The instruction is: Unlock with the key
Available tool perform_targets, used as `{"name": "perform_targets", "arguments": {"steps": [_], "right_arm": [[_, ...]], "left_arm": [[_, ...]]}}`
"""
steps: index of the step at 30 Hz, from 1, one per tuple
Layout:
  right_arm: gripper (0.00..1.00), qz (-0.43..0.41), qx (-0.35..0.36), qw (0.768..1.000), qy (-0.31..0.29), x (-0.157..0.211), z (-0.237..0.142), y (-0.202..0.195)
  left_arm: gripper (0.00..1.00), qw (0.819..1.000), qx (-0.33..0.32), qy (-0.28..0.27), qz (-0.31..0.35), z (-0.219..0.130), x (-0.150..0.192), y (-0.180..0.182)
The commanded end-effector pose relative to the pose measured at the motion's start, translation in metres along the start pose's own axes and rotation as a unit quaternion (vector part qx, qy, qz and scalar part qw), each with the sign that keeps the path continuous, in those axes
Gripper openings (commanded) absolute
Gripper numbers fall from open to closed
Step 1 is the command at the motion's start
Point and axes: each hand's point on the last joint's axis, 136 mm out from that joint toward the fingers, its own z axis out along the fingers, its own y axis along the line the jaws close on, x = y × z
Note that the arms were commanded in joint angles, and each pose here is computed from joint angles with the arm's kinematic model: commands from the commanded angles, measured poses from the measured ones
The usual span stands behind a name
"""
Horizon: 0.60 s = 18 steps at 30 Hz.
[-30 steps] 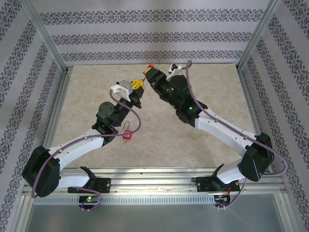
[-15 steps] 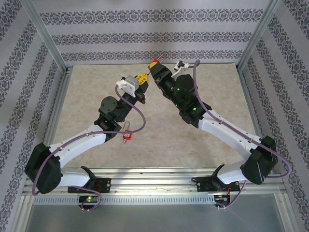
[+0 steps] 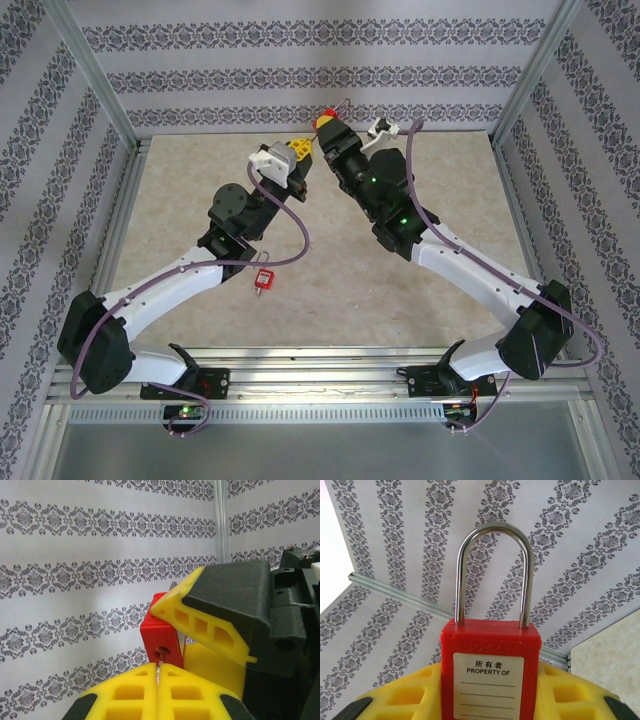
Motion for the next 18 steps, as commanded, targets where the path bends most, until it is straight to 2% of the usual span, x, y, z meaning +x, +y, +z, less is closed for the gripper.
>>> {"name": "perform_targets", "arguments": {"steps": [1,5,9,13,16,18], "right_arm": [[0.00,0.006,0.008,0.930,0.368,0.178,-0.048,-0.026],[0.00,0.012,0.014,0.923,0.384,0.181,-0.050,-0.032],[0.00,0.014,0.028,0.927,0.373,0.172,-0.049,-0.042],[0.00,0.020,0.013,0.927,0.375,0.175,-0.044,-0.033],[0.00,0.013,0.016,0.926,0.378,0.176,-0.044,-0.037],[0.00,0.007,0.021,0.927,0.375,0.171,-0.046,-0.041]], "left_arm": [[0.00,0.997,0.068,-0.022,-0.004,0.012,-0.011,-0.020],[0.00,0.996,0.086,-0.003,0.011,0.010,-0.008,-0.020],[0.00,0.998,0.051,0.017,0.030,0.006,0.002,-0.020],[0.00,0.998,0.043,0.008,0.042,0.008,0.024,-0.040],[0.00,1.000,0.010,-0.013,0.010,0.009,0.029,-0.025],[0.00,1.000,0.016,-0.008,-0.014,0.009,0.029,-0.018]]}}
